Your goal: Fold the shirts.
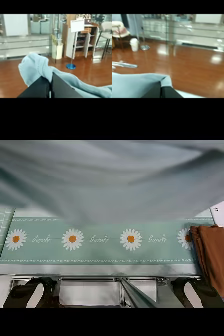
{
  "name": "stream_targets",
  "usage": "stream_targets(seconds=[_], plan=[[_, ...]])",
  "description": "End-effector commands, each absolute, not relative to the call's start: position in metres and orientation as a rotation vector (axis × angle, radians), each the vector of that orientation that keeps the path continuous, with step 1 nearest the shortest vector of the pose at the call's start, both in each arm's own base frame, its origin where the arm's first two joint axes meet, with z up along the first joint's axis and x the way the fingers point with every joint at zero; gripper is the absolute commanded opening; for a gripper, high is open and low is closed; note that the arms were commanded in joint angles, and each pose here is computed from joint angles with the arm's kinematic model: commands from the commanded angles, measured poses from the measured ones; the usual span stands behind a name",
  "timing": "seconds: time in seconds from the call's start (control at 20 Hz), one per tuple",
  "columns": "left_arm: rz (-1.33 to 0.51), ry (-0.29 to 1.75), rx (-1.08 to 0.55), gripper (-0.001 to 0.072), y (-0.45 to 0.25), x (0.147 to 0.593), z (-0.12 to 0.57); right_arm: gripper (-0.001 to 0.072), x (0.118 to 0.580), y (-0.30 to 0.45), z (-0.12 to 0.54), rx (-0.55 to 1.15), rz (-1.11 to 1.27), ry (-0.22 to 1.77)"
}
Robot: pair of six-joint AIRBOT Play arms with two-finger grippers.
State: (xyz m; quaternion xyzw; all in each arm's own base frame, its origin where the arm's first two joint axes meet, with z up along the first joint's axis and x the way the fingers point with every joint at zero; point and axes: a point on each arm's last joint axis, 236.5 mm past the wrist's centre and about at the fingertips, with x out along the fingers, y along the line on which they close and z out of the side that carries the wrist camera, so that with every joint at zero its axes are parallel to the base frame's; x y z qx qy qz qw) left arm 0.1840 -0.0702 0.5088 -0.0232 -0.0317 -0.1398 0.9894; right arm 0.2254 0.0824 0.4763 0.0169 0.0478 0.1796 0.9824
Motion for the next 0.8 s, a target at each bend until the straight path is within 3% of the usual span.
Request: stream_targets(seconds=[0.0, 0.15, 0.35, 0.75], plan=[[-0.205, 0.103, -0.051, 0.0020, -0.055, 0.176, 0.461, 0.0022, 0.209, 0.075, 0.449, 0.048, 0.308, 0.202], [-0.196, 0.315, -0.131, 0.0020, -0.050, 0.220, 0.388, 0.0022, 0.230, 0.089, 0.402, 0.141, 0.400, 0.339], [-0.157, 0.553, -0.227, 0.0020, -0.037, 0.296, 0.272, 0.0022, 0.282, 0.084, 0.290, 0.318, 0.423, 0.572], [-0.040, 0.659, -0.478, 0.0020, -0.010, 0.468, 0.117, 0.0022, 0.436, 0.085, 0.114, 0.516, 0.433, 0.771]])
